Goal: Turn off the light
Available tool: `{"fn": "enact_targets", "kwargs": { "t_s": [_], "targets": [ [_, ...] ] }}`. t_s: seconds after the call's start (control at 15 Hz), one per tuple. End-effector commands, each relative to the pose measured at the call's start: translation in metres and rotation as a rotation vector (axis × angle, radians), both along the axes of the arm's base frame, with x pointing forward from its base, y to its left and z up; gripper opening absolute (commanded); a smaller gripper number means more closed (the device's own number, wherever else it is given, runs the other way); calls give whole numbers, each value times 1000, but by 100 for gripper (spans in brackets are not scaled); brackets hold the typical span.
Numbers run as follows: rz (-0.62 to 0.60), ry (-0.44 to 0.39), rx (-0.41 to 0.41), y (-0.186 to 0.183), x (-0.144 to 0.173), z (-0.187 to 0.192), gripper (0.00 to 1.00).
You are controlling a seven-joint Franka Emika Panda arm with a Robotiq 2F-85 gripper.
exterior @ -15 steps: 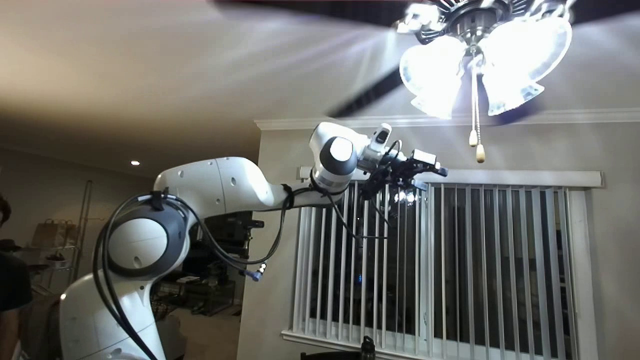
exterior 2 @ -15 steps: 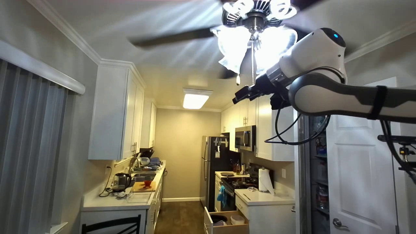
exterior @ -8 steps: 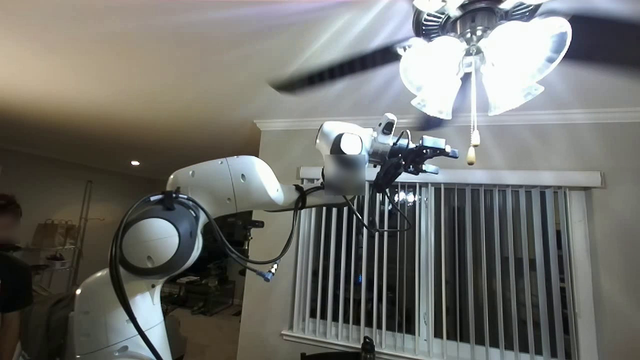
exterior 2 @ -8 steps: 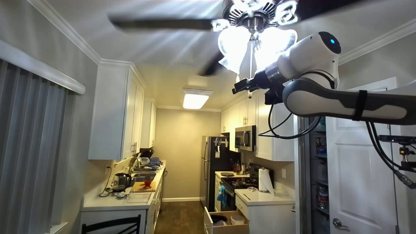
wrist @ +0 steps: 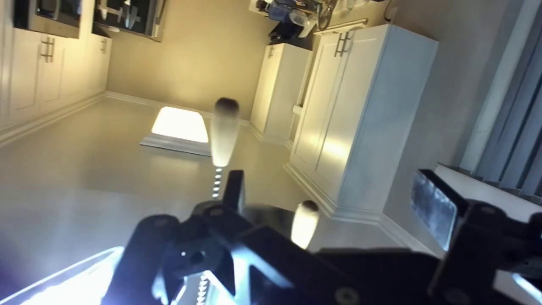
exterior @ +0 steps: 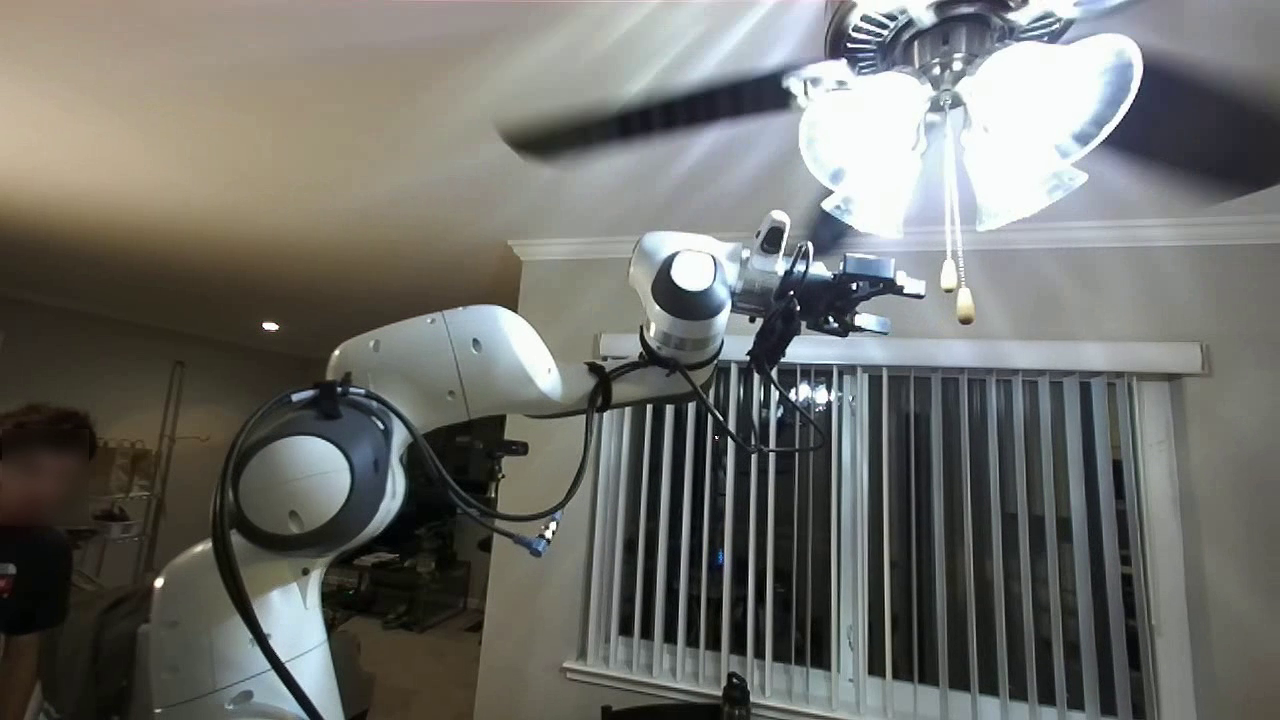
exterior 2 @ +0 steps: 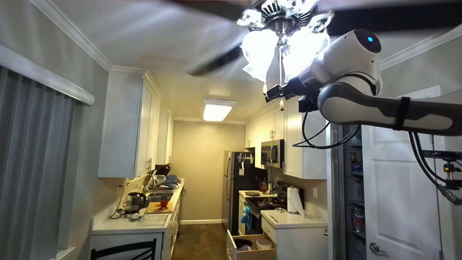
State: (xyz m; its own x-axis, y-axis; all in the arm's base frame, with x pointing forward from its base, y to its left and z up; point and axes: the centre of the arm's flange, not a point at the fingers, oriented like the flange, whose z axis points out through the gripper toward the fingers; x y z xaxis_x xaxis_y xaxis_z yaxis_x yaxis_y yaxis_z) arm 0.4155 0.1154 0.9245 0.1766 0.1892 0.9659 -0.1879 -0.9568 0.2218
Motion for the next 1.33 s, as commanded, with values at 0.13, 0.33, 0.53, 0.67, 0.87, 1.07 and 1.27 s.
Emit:
{"fn": "enact_targets", "kwargs": {
  "t_s": [0.13, 0.33, 0.53, 0.67, 0.87, 1.07, 1.27],
  "targets": [
    [-219, -52, 34, -26, -10, 41, 100],
    [-258, 4, 26, -24, -4, 29, 100],
    [-271, 57, 21, -15, 10, 13, 100],
    [-270, 67, 37, -13, 19, 8, 100],
    [-285, 60, 64, -18, 26, 6, 100],
    [-290, 23, 105, -21, 36, 7, 100],
    [-270, 5, 146, -17, 42, 10, 74]
  ]
}}
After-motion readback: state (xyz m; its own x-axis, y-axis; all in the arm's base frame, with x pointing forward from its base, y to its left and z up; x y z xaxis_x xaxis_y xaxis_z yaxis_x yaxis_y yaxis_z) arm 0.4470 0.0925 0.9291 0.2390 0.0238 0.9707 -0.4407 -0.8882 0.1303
